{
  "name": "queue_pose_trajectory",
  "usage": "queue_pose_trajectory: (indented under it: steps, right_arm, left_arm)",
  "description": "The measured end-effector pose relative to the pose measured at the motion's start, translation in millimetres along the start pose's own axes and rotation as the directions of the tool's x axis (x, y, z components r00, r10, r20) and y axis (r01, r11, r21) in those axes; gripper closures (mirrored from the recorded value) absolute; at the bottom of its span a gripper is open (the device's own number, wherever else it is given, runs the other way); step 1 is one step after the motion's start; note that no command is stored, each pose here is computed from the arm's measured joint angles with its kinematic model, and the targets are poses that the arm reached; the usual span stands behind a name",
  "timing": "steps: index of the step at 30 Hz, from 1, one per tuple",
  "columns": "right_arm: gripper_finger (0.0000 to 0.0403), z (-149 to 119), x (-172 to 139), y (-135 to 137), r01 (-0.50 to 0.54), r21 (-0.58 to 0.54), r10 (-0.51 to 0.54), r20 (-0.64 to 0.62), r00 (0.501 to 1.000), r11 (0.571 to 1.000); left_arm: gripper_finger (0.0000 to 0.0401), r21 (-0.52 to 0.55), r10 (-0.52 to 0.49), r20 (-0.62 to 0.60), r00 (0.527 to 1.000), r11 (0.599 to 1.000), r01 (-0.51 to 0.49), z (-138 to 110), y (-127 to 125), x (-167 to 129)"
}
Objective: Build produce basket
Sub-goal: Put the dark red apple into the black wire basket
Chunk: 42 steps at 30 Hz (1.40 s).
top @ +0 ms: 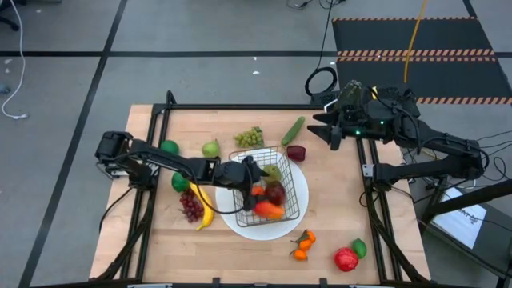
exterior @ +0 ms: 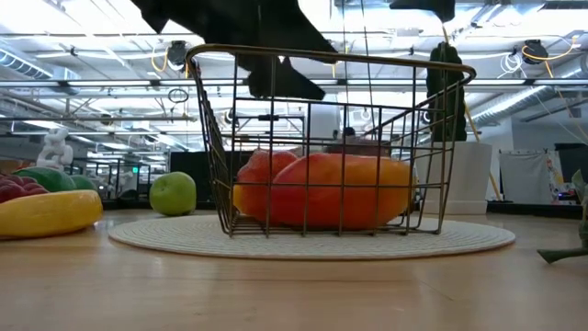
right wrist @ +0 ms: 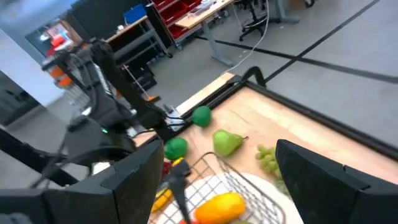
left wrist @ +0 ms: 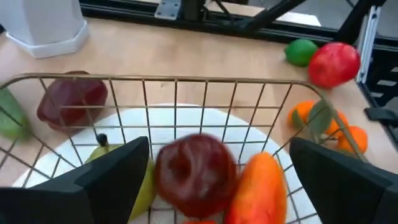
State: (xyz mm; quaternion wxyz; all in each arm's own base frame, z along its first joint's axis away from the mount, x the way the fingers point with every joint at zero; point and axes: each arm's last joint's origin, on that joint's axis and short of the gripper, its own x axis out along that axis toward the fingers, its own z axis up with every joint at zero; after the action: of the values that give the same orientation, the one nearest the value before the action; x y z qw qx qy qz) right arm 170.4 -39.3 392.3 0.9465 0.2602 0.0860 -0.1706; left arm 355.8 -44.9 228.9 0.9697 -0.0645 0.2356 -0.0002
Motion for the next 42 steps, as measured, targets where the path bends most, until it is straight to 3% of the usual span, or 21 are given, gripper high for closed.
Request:
queue_pose_trajectory:
  steps: [6, 12, 18, 23, 30, 35, 38, 42]
  right_arm:
    - [0.0101, 3.3, -0.4, -4.7, -0.046, -0.057, 0.045, -0.019, 0.999, 0.997]
    - [0.0101, 4.6, -0.7, -10.4, -0.128, -0.095, 0.121, -0.078, 0.990, 0.987]
    - [0.0101, -0.3, 6.6, -20.4, -0.084, -0.163, 0.059, -0.152, 0.987, 0.983]
    - [0.0101, -5.4, 19.5, -27.5, -0.047, -0.164, 0.012, -0.213, 0.977, 0.985]
    - [0.0101, -32.3, 49.3, -44.1, -0.020, -0.191, -0.043, -0.323, 0.946, 0.981]
    - [0.0101, -59.2, 60.6, -59.2, 0.023, -0.163, -0.089, -0.410, 0.908, 0.986]
    - [0.0101, -70.8, 62.4, -67.4, 0.108, -0.164, -0.168, -0.422, 0.891, 0.981]
    - [0.0087, -78.3, 64.2, -73.0, 0.110, -0.265, -0.219, -0.427, 0.877, 0.958]
  left_arm:
    - [0.0012, -0.045, 0.043, 0.048, 0.998, 0.998, -0.041, 15.9, 4.9, -21.3]
    - [0.0009, -0.217, 0.092, 0.084, 0.992, 0.973, -0.072, 29.3, 18.0, -40.7]
    - [0.0009, -0.472, 0.223, 0.207, 0.953, 0.876, -0.103, 49.5, 28.9, -67.2]
    - [0.0009, -0.570, 0.308, 0.275, 0.911, 0.815, -0.103, 62.8, 35.7, -96.4]
    - [0.0009, -0.624, 0.344, 0.272, 0.899, 0.774, -0.108, 68.3, 44.7, -142.6]
    - [0.0009, -0.599, 0.340, 0.247, 0.907, 0.789, -0.133, 65.1, 44.6, -175.1]
    - [0.0009, -0.578, 0.349, 0.182, 0.919, 0.794, -0.187, 57.2, 45.7, -187.0]
    - [0.0009, -0.526, 0.340, 0.089, 0.936, 0.814, -0.245, 47.1, 50.5, -196.9]
